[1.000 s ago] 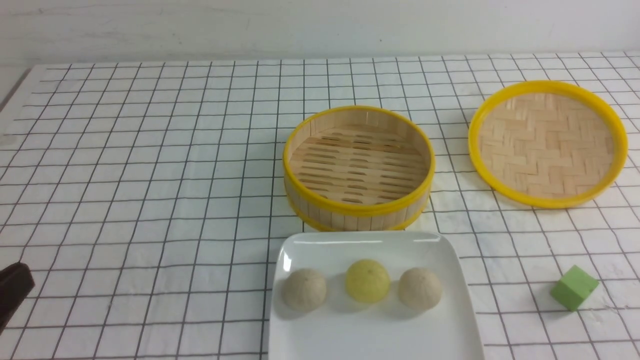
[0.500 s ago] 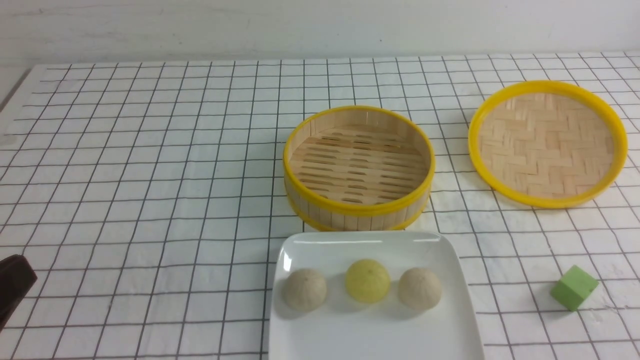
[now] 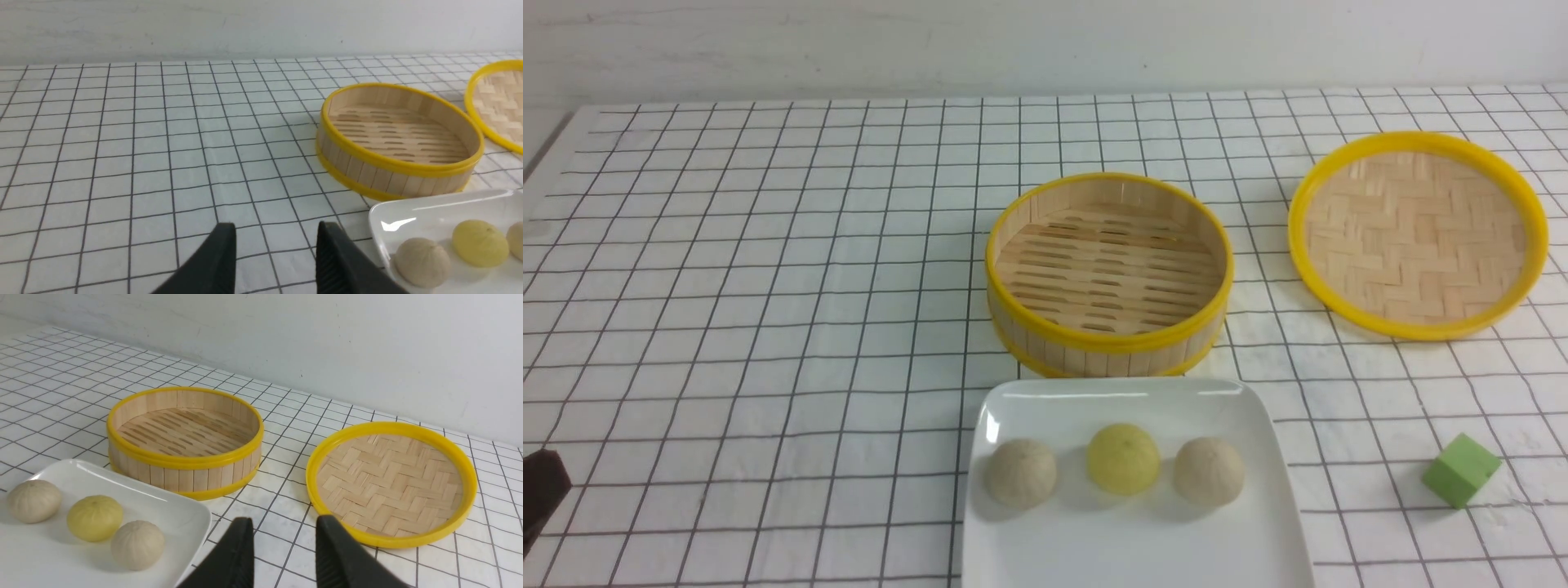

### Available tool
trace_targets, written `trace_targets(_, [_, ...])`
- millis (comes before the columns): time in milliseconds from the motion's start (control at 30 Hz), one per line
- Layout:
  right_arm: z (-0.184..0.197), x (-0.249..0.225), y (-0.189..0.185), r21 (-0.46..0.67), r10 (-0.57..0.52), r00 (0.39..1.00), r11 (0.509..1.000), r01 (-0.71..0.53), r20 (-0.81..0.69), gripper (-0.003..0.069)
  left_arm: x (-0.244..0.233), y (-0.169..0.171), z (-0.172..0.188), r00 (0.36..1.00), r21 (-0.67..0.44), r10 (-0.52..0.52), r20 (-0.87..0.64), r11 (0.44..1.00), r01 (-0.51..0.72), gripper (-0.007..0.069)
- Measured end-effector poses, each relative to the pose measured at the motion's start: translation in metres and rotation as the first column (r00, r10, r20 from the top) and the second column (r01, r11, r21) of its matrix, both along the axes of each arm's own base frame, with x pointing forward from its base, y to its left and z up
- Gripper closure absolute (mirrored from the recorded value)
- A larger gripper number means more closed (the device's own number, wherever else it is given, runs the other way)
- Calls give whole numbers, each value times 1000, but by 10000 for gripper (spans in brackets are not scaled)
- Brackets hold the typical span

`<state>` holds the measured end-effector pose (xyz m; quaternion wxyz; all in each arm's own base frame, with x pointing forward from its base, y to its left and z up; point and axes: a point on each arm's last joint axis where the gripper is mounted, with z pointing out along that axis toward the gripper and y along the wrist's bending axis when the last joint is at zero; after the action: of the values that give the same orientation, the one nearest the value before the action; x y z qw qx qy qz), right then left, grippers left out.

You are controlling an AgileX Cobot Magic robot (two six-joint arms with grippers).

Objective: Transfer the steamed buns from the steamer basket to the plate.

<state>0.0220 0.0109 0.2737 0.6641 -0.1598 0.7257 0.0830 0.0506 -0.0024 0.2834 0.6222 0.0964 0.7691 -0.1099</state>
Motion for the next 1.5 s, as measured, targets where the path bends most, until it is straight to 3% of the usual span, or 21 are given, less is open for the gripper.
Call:
trace_targets(333, [0,0,0,0,0,1000,1000,0,0,419,15,-5,-55,989,19,129,73,991,-130,384])
trace_targets(567, [0,0,0,0,0,1000,1000,0,0,419,16,2,-92,969,42,246,35,968,-248,393])
trace_targets(733, [0,0,0,0,0,1000,1000,0,0,419,12,6,-95,951,15,302,67,953,-303,392])
trace_targets(767, [0,0,0,0,0,1000,1000,0,0,419,11,7,-94,956,-11,282,76,959,-282,392])
trace_targets(800, [0,0,0,0,0,1000,1000,0,0,419,10,7,-95,940,-31,332,75,943,-330,392])
trace_targets(1000, [0,0,0,0,0,1000,1000,0,0,419,5,11,-98,920,-183,393,8,905,-385,389])
trace_targets(1500, [0,0,0,0,0,1000,1000,0,0,419,4,13,-101,909,-172,417,-20,894,-414,389])
